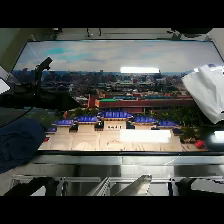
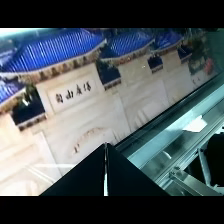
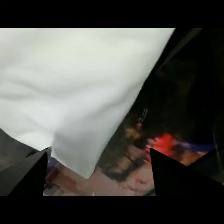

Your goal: Fold the shirts.

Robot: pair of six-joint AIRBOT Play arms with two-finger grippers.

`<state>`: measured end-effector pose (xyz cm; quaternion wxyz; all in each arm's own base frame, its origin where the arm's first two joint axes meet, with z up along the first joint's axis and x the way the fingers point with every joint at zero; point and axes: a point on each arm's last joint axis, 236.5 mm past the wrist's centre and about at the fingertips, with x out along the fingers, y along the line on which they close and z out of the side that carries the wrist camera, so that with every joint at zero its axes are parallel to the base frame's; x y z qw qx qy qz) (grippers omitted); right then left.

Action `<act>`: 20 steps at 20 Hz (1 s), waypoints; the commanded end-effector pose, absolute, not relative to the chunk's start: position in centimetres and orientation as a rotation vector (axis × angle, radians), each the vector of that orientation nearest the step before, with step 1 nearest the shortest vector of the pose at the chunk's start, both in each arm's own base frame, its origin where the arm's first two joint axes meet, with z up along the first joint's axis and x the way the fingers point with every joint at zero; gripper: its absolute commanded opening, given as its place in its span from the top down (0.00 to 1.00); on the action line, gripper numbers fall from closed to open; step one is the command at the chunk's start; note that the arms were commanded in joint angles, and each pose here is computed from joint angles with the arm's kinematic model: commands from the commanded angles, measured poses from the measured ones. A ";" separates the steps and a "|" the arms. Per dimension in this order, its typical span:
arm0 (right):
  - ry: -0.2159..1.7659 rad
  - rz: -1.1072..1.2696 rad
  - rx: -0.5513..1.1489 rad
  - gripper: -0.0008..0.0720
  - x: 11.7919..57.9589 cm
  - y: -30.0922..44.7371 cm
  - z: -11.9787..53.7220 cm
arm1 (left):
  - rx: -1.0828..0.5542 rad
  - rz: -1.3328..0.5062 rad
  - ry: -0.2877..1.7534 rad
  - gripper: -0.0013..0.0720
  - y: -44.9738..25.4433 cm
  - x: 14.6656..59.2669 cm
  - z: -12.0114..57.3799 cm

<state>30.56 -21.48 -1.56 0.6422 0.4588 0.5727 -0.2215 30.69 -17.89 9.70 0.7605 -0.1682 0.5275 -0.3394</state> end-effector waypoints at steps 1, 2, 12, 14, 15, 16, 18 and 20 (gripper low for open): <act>1.222 -0.481 0.992 0.01 31.3 -21.8 1.0 | -0.346 -0.753 1.141 0.96 -17.9 30.6 9.7; 1.180 -0.438 1.008 0.01 32.2 -21.0 2.3 | -0.345 -0.753 1.138 0.96 -17.9 30.7 9.7; 1.086 0.321 0.795 0.96 37.4 0.6 13.5 | -0.286 -0.754 0.966 0.96 -16.2 31.7 17.5; 1.142 0.472 0.686 0.97 36.3 7.0 13.8 | -0.310 -0.742 0.978 0.96 -16.3 29.8 17.1; 1.163 0.546 0.629 0.97 35.3 10.0 13.8 | -0.326 -0.736 0.997 0.96 -16.3 28.6 16.3; 1.181 0.610 0.586 0.97 34.0 13.0 13.7 | -0.351 -0.724 1.026 0.96 -16.3 27.2 15.1; 1.179 0.686 0.529 0.97 31.4 17.6 12.7 | -0.395 -0.707 1.089 0.96 -16.3 24.1 12.5; 1.152 0.714 0.501 0.97 28.9 20.4 10.7 | -0.438 -0.687 1.147 0.96 -16.3 21.2 9.8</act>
